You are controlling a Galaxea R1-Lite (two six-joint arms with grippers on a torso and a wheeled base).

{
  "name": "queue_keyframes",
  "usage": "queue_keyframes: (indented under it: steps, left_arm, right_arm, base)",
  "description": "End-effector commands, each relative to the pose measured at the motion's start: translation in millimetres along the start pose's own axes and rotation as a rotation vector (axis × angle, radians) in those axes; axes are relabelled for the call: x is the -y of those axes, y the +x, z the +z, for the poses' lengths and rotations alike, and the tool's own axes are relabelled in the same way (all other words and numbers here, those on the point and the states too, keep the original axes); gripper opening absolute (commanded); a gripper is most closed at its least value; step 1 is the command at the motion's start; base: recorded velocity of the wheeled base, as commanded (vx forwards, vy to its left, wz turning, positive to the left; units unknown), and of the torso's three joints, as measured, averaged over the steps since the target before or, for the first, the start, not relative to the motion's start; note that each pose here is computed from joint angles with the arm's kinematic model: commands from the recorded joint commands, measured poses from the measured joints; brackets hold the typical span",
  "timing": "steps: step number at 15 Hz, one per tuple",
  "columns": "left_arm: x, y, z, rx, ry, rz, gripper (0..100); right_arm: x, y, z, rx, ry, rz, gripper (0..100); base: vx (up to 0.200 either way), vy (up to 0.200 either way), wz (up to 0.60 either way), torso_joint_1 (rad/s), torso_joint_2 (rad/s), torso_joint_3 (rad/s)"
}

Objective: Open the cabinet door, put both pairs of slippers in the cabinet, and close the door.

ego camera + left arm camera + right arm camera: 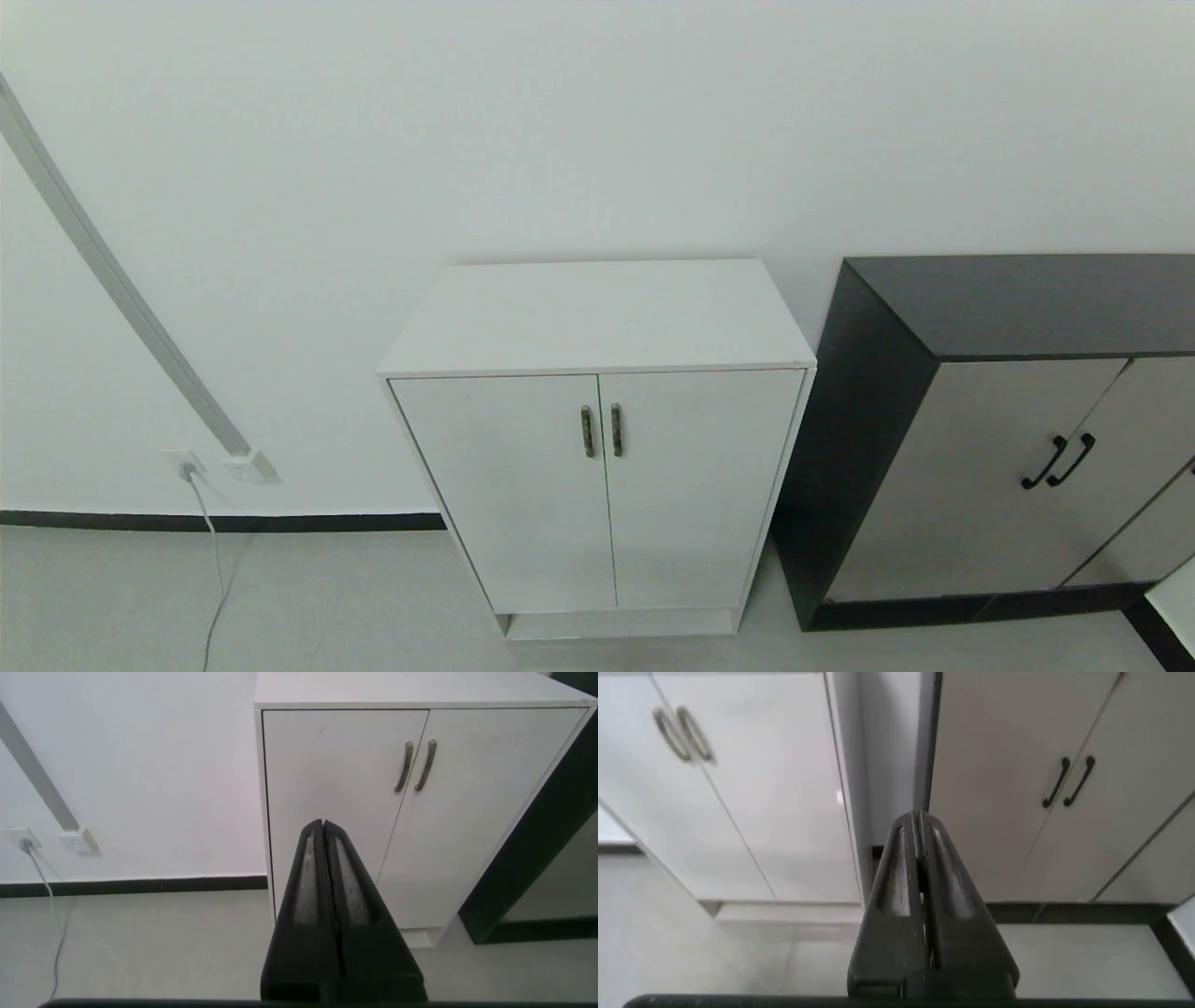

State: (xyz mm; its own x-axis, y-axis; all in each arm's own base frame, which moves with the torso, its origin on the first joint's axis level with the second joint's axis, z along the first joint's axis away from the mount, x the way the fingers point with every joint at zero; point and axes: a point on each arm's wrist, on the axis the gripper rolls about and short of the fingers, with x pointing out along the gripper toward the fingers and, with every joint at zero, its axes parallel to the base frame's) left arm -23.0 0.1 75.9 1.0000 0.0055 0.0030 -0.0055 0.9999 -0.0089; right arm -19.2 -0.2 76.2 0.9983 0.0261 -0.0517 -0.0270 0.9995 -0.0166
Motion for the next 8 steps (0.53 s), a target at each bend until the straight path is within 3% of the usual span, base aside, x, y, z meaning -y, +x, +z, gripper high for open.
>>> queue_keyframes:
  steps: [1,8]
  left_arm:
    - [0.0,0.1,0.0,-0.001,0.000,0.001,0]
    - [0.0,0.1,0.0,-0.001,0.003,0.001,0]
  right_arm:
    - [-0.3,-3.7,-0.9,0.048,0.013,-0.022,0]
    - [0.5,-3.6,-0.4,0.058,0.092,-0.054,0]
  base:
    - [0.000,0.000,0.00,0.000,0.00,0.000]
    - [0.000,0.000,0.00,0.000,0.00,0.000]
